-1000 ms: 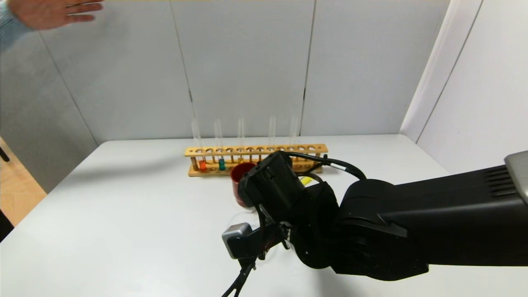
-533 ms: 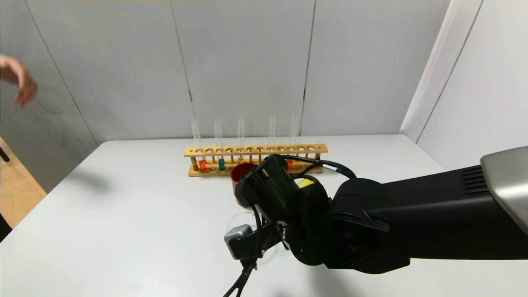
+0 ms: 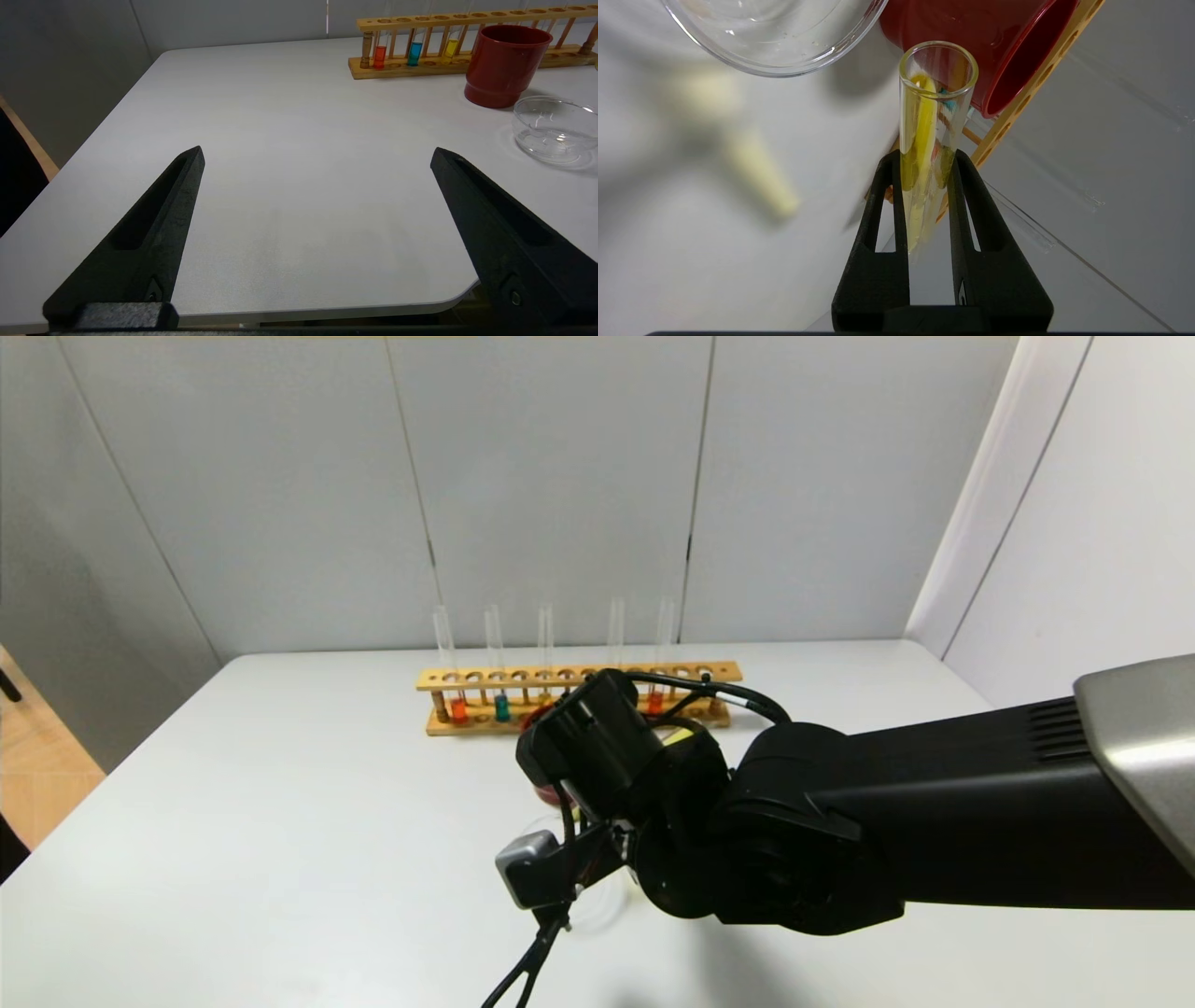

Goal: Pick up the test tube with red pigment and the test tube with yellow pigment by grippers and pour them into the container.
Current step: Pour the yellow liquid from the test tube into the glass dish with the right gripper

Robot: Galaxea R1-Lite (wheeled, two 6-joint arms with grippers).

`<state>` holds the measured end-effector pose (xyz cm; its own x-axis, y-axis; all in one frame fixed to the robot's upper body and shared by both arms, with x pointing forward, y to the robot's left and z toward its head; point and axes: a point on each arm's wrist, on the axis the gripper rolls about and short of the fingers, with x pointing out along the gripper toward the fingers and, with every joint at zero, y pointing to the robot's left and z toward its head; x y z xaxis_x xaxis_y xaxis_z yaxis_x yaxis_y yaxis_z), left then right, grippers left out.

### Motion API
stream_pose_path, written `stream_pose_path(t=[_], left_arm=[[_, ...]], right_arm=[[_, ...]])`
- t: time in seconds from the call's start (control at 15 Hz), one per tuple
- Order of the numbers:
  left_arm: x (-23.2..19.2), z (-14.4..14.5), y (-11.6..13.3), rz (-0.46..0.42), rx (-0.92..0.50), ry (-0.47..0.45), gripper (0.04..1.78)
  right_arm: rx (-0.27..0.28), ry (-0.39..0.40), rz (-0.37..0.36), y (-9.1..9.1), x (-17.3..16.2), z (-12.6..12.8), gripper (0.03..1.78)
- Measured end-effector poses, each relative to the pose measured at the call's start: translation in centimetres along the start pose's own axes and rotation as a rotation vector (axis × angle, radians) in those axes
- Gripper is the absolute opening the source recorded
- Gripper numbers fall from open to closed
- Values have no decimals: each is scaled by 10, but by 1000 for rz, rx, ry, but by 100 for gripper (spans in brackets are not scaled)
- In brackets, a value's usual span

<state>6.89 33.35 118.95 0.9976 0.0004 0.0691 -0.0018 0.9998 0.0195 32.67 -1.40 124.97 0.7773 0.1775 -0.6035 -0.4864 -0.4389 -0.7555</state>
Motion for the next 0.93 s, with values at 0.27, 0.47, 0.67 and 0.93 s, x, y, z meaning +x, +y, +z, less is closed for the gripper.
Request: stream_pose_path(t=[0.27, 0.47, 0.67, 0.93], left_arm=[[0, 0, 0, 0, 0, 0, 171], [0, 0, 0, 0, 0, 0, 171], [0, 0, 0, 0, 0, 0, 171], [0, 0, 0, 0, 0, 0, 171]], right_arm=[[-16, -4, 4, 1, 1, 4, 27], [-24, -7, 10, 4, 1, 6, 27], [-33, -5, 24, 9, 3, 6, 27], [-44, -3, 30, 10, 3, 6, 27]])
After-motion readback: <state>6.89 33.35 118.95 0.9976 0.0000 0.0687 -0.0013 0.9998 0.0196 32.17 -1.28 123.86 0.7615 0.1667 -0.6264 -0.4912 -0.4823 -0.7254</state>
